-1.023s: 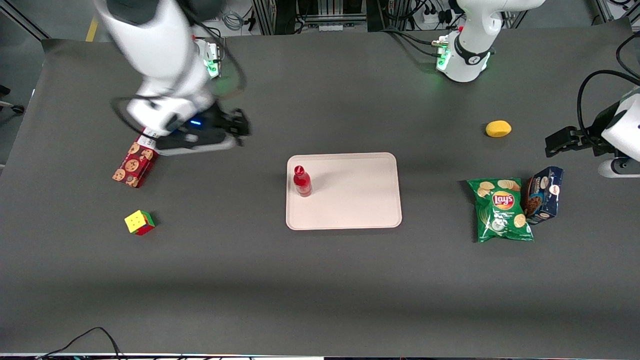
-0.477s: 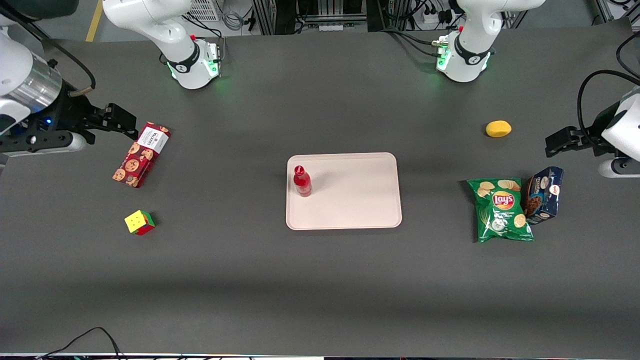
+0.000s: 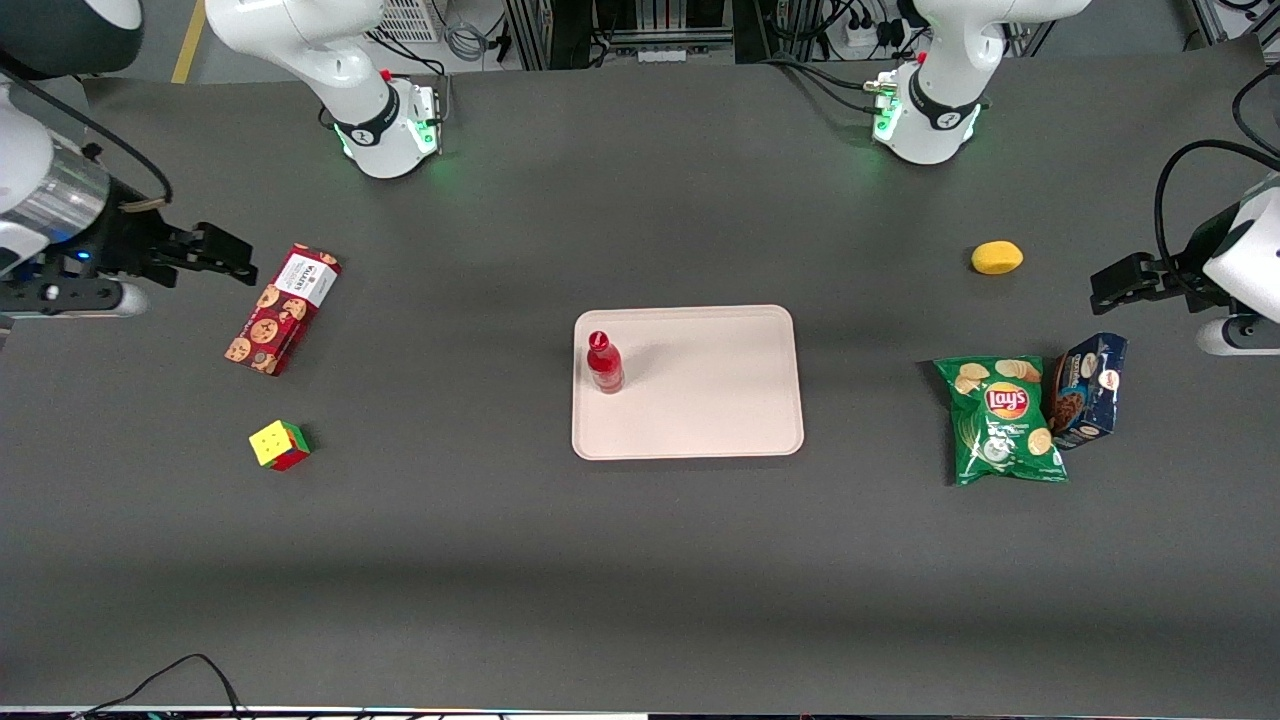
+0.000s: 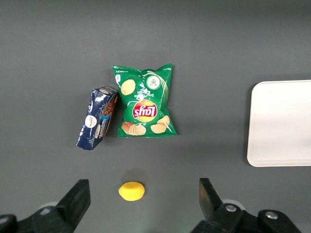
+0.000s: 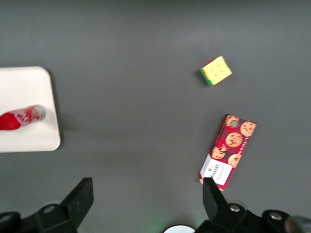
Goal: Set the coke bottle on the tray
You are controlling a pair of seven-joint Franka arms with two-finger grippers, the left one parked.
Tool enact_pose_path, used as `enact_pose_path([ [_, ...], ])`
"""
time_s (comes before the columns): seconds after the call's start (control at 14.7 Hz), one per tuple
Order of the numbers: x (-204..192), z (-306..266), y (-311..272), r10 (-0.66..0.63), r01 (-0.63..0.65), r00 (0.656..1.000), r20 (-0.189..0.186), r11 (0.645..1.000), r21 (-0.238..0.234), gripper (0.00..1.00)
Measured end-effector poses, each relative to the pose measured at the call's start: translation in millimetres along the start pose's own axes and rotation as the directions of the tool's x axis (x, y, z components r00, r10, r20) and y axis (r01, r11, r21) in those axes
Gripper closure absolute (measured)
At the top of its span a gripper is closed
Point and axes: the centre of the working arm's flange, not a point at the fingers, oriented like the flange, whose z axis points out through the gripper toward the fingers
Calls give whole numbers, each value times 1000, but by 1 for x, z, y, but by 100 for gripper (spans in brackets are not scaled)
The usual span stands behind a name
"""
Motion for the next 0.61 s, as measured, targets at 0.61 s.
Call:
enact_pose_path([
  [0.61,5,-17,78,143,-142,989,-44,990,10,0],
])
